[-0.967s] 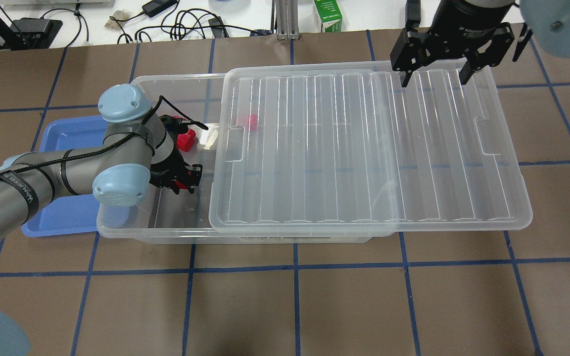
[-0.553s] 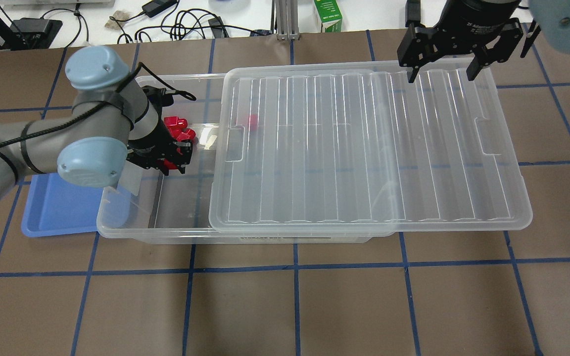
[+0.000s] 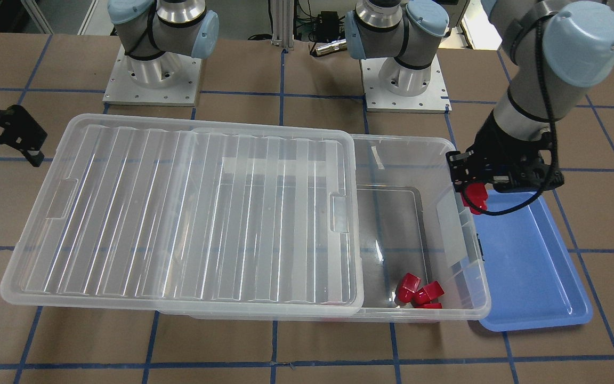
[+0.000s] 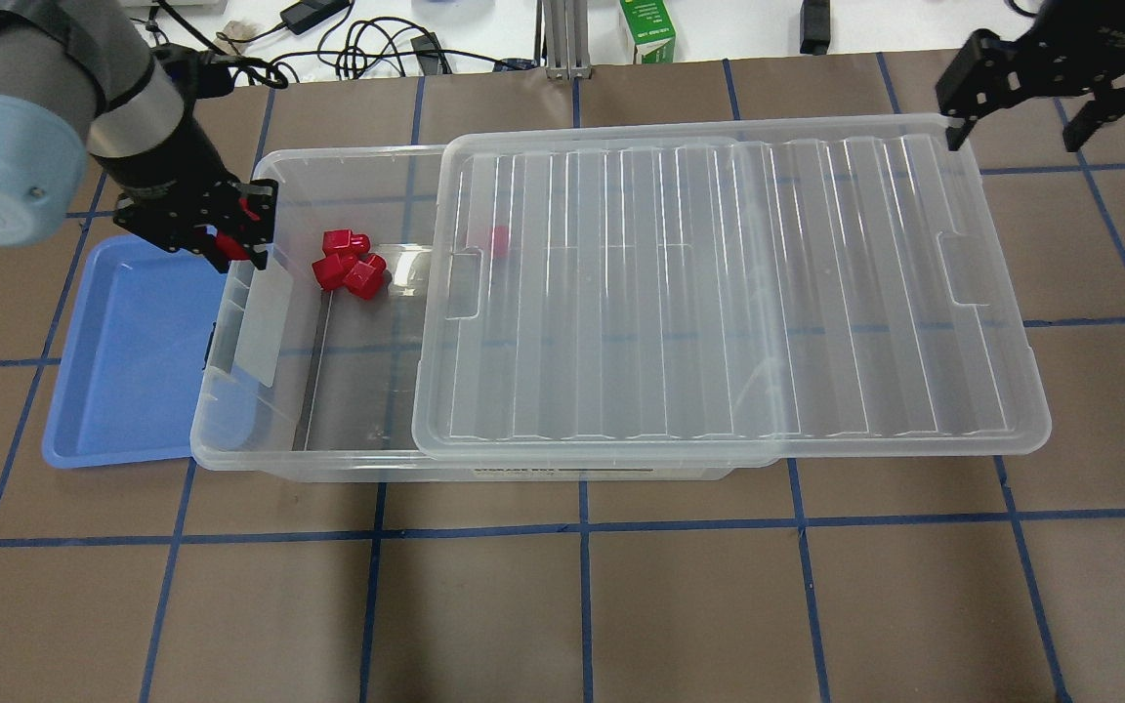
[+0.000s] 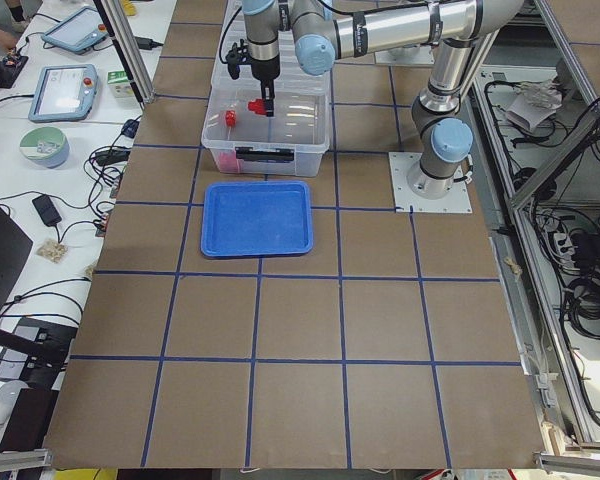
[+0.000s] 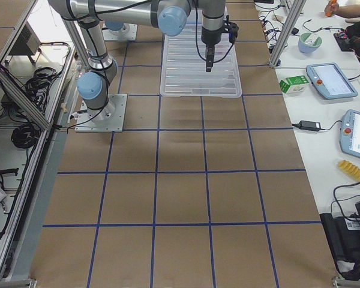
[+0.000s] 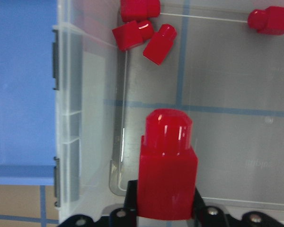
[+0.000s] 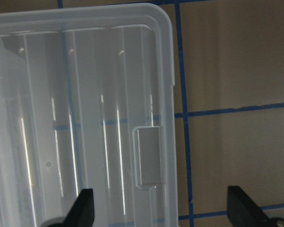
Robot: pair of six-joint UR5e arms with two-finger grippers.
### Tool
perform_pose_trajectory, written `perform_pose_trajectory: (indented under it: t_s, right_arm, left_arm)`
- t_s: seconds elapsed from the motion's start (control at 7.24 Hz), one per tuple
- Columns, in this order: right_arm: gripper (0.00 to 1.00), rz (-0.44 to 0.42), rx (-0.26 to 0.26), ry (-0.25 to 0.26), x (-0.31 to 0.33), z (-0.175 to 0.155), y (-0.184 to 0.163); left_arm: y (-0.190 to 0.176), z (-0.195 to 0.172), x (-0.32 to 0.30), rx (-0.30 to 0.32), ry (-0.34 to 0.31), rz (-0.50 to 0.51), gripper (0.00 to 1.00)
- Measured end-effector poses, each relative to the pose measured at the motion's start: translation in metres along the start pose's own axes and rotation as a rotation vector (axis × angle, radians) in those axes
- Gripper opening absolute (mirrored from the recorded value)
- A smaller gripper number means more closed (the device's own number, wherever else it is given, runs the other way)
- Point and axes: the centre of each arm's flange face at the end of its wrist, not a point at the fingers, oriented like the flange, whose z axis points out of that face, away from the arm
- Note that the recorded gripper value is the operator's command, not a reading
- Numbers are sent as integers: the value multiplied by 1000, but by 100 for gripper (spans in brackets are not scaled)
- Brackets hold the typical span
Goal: Place red block in blue tray from box
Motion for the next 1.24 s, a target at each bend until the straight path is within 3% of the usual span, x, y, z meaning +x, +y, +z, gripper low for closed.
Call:
perform_pose_trajectory:
  t_s: [0.28, 0.69, 0.97, 1.24]
  right_arm:
    - [100, -79, -33, -17, 62, 43, 6]
    - [100, -122, -11, 14, 87, 119, 16]
    - [100, -120, -18, 8, 81, 141, 27]
    - [100, -107, -15, -2, 67, 141, 29]
  left_arm:
    - [-10, 24, -83, -40, 23, 15, 15]
    - [-15, 115, -142, -34, 39, 47, 15]
    - [-12, 166, -160, -42, 46, 49, 15]
    - [-12, 200, -176, -46, 51, 38, 19]
